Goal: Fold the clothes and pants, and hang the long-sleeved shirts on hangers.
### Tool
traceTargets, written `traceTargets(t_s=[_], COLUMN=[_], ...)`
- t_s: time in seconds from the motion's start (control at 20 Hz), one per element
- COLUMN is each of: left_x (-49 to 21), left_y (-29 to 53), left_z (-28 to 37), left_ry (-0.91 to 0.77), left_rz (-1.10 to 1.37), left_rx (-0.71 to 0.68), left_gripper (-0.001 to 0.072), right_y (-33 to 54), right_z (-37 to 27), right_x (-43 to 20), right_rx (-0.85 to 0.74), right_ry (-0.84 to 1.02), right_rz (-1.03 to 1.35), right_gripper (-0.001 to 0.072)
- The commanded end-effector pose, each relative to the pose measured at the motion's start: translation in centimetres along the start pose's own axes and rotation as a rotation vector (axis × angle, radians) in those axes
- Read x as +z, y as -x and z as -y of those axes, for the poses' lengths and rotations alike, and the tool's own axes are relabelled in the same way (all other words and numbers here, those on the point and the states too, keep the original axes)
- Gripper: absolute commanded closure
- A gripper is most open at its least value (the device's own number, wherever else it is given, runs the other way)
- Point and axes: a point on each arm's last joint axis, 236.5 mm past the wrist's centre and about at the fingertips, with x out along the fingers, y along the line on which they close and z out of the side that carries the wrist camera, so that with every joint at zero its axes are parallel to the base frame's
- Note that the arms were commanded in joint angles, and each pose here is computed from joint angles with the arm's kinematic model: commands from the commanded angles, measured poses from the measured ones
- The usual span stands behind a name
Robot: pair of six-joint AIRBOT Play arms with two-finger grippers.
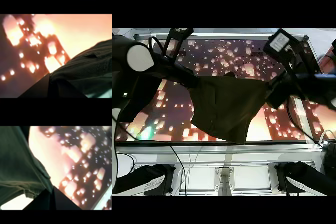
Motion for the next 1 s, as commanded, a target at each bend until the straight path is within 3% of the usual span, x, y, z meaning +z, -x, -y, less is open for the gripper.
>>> traceTargets(t_s=[0.0,0.15,0.5,0.75,0.95], left_x=[1.7,2.4,1.8,3.9,3.4], left_y=[-2.3,-4.1,-15.0,-17.6,-17.1], left_z=[-5.6,-8.4,-10.5,-12.0,-12.5], left_ry=[0.064,0.072,-0.047,-0.099,-0.153], left_rz=[0.106,0.167,0.087,0.174,0.152], left_rx=[0.112,0.158,0.186,0.236,0.245], left_gripper=[0.0644,0.0645,0.0645,0.0645,0.0645], right_y=[-4.5,-9.6,-22.7,-25.5,-25.6], right_z=[3.3,2.4,2.5,5.8,3.8], right_x=[0.4,2.0,2.0,2.6,0.9], right_rx=[-0.013,0.098,0.082,0.001,0.062], right_ry=[-0.119,-0.150,-0.179,-0.316,-0.213], right_rz=[0.017,0.064,0.032,0.111,0.023], right_gripper=[0.0701,0.0700,0.0700,0.0699,0.0700])
